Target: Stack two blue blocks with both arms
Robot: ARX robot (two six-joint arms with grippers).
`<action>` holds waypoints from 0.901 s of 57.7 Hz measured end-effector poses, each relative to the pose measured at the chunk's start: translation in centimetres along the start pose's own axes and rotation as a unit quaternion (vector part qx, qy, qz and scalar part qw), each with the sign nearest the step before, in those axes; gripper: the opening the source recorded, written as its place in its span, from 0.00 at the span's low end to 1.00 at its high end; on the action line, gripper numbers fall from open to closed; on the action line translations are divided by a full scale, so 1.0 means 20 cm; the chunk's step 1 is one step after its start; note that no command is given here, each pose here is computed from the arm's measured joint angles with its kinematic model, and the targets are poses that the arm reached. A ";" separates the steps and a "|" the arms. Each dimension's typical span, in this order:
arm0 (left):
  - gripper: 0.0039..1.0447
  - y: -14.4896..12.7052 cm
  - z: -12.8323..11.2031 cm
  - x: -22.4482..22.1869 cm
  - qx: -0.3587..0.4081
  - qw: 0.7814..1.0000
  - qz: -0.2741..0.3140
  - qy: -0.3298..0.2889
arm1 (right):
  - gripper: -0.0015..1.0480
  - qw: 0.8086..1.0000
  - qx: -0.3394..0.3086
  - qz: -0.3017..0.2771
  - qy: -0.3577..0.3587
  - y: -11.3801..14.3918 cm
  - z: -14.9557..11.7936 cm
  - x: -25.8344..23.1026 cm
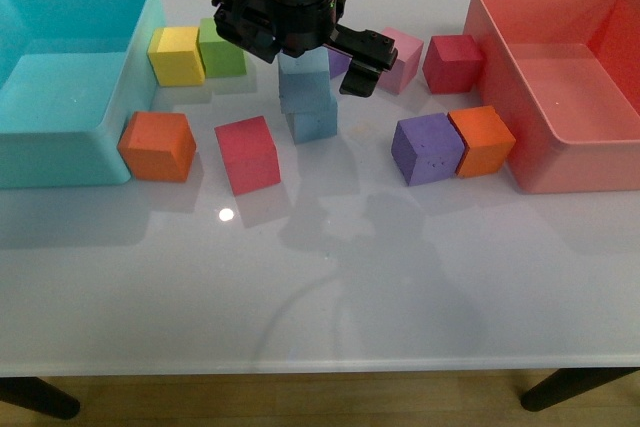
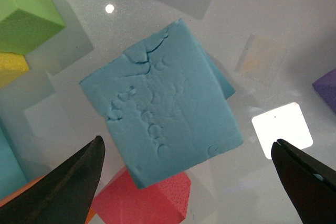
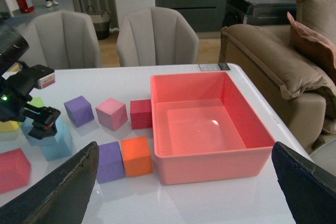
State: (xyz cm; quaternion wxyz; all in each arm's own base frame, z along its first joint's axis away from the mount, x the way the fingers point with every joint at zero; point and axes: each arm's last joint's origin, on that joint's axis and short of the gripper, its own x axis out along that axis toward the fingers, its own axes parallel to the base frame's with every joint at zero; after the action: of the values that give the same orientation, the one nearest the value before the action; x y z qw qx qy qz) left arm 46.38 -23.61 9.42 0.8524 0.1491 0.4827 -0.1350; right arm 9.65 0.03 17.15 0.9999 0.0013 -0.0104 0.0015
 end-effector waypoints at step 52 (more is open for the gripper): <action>0.92 0.33 -0.42 -0.72 -0.018 0.992 -0.012 -0.125 | 0.91 1.000 0.000 0.000 0.000 0.00 0.00 0.00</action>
State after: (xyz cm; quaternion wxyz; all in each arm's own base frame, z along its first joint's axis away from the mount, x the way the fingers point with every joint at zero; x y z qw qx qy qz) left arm 35.15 -13.03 18.52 0.9070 0.1093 0.3764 -0.1542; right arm 9.65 0.03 17.15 0.9999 0.0013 -0.0104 0.0015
